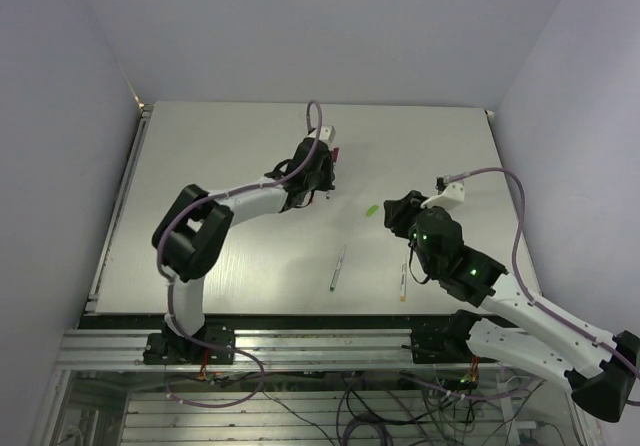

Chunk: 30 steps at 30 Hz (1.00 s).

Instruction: Insert the pens into the pen caps

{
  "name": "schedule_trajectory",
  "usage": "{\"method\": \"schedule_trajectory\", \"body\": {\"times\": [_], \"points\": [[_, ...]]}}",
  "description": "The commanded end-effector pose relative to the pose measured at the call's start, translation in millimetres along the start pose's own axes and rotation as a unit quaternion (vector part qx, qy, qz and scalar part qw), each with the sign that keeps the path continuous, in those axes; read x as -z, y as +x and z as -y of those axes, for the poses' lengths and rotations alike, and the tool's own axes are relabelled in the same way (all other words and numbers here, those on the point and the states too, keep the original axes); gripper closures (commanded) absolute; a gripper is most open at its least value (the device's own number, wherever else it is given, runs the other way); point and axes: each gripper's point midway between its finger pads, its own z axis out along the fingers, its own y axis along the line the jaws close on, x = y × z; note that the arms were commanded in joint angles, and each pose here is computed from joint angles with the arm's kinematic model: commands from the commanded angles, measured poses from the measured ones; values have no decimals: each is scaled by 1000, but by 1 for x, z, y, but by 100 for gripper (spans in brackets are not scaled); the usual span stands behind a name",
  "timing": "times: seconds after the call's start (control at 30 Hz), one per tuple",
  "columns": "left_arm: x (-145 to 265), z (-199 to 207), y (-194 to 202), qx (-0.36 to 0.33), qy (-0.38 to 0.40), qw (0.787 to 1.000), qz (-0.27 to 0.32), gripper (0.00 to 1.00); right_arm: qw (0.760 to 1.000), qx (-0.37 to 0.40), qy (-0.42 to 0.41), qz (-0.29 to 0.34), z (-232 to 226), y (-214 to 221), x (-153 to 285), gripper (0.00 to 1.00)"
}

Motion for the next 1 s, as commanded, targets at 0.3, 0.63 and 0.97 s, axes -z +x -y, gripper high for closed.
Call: {"method": "schedule_trajectory", "body": {"times": [0.3,0.63,0.97], "points": [[-56,-19,31,-19,-13,997,-73,93,999,-13,39,-22,25,17,8,63],[-71,-40,45,-14,-68,993,-94,92,998,-11,48,-40,31,33,6,63],[-72,-57,51,-9,-118,987,-105,70,997,4,62,-53,41,47,3,64]]}}
